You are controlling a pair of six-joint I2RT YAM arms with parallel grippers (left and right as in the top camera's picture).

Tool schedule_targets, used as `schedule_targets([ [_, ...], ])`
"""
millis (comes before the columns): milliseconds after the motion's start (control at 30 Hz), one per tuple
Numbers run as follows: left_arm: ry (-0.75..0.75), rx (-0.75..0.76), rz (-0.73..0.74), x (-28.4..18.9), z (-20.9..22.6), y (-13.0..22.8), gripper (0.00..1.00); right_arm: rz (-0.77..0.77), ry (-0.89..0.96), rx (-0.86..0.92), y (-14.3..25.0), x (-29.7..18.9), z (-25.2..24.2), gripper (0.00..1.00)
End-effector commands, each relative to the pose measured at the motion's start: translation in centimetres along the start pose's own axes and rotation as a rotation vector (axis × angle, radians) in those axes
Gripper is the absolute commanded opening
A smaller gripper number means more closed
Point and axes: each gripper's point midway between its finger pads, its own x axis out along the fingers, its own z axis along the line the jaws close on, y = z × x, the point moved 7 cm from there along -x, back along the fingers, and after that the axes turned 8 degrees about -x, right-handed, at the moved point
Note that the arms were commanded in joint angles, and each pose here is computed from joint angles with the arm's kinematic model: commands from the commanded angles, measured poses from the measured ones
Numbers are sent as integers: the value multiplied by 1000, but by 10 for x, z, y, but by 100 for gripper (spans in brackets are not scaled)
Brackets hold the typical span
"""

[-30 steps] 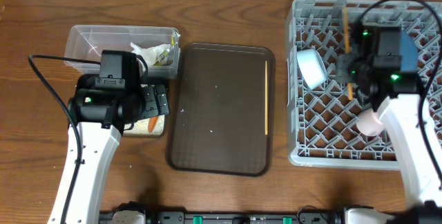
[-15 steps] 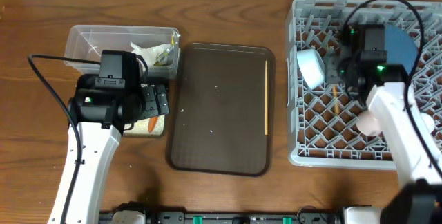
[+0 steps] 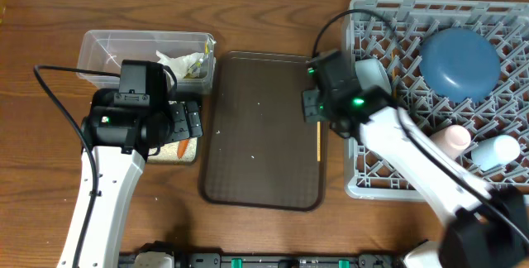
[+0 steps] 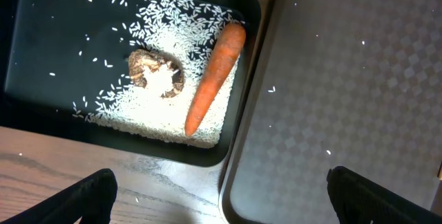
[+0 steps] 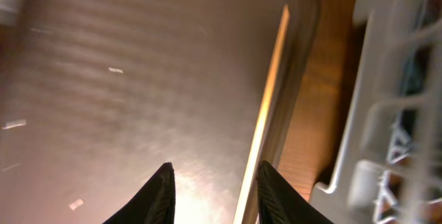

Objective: Sort waste into correct bins and load items into the dishwasher rack
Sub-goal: 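Grasp the second chopstick with the right gripper, then place the second chopstick upright in the dish rack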

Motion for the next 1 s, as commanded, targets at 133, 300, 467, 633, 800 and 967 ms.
schedule_targets([
  [133, -7, 5, -18, -4, 1, -2, 98, 80, 138, 139, 18, 67, -5, 31],
  [300, -7, 5, -18, -4, 1, -2, 98, 99, 147, 140, 22, 84, -6, 31],
  [467, -7, 5, -18, -4, 1, -2, 98, 147, 170, 159, 32, 98, -12, 31],
  [633, -7, 5, -18, -4, 1, -2, 98, 190, 178, 156, 42, 110, -13, 30],
  [800, -7, 5, -18, -4, 1, -2, 98, 197, 162, 141, 42, 111, -10, 1],
  [967, -7, 5, -18, -4, 1, -2, 98, 171, 35, 42, 29, 95, 4, 1],
])
